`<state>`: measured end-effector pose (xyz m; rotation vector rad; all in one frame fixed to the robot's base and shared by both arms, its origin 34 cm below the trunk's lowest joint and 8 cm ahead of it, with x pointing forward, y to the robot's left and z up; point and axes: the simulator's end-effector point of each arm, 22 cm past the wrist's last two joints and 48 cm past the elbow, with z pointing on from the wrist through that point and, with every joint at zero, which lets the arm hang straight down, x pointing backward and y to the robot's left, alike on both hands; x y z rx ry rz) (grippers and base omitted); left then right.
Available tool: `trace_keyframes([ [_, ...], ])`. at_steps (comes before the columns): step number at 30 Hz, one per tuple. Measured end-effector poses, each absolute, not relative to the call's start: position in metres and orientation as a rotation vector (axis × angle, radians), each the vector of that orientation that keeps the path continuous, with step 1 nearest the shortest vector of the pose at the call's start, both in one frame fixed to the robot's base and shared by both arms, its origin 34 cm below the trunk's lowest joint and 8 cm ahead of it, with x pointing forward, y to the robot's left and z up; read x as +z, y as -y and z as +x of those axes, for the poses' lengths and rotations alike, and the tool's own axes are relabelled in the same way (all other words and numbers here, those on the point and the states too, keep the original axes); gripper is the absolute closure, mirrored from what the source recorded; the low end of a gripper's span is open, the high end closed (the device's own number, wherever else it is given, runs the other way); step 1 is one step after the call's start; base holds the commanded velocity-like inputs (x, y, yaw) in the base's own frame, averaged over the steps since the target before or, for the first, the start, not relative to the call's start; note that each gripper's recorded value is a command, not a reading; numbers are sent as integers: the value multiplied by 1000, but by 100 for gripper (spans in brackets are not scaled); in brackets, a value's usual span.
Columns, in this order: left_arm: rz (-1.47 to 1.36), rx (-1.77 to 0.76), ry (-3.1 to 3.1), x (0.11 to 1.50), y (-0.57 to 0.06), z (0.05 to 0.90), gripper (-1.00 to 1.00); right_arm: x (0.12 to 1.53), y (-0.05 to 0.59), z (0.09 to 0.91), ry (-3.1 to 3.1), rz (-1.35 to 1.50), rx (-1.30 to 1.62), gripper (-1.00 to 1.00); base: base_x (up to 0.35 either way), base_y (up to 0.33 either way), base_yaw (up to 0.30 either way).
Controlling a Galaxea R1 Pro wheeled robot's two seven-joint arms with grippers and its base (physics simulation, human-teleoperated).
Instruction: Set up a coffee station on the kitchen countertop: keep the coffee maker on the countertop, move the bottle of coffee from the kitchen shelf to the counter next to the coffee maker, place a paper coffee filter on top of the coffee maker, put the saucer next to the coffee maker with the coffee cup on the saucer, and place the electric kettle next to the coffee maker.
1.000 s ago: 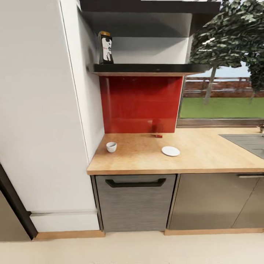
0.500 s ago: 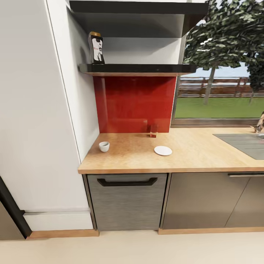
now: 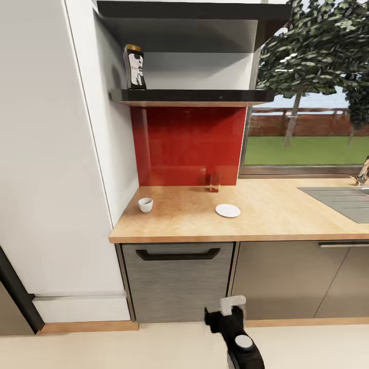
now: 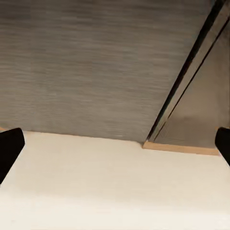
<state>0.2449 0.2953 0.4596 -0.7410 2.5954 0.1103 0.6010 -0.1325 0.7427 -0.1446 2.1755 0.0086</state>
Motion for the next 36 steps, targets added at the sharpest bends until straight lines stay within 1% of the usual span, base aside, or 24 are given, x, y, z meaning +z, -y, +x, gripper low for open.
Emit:
trace_keyframes([
  [5,-738,119,-2594,460,-301,245,-100,855,136,661,-2002,-175,-59,-100,0,0,0],
  [9,-729,156,-2587,461,-322,245,-100,938,130,707,-1924,-200,-84,-100,0,0,0],
  [16,-718,183,-2576,464,-338,249,-100,1040,115,762,-2002,-217,-23,-100,0,0,0],
  [18,-709,190,-2576,464,-342,249,-100,1068,110,800,-2043,-236,-16,-100,0,0,0],
  [22,-698,187,-2581,464,-341,249,-100,1063,121,842,-2226,-214,-4,-100,0,0,0],
  [24,-687,176,-2590,463,-338,248,-100,1060,128,849,-2302,-205,-23,-100,0,0,0],
  [26,-679,170,-2598,463,-336,247,-100,1063,156,856,-2334,-146,-157,-100,0,0,0],
  [27,-672,171,-2602,462,-335,247,-100,1068,177,867,-2285,-65,-236,-100,0,0,0],
  [29,-668,175,-2603,462,-336,246,-100,1058,188,870,-2280,11,-257,-100,0,0,0],
  [33,-687,183,-2598,463,-339,245,-100,1039,190,868,-2308,51,-240,-100,40,0,0],
  [36,-699,187,-2600,462,-340,243,-100,1029,176,867,-2330,32,-158,-100,217,0,0],
])
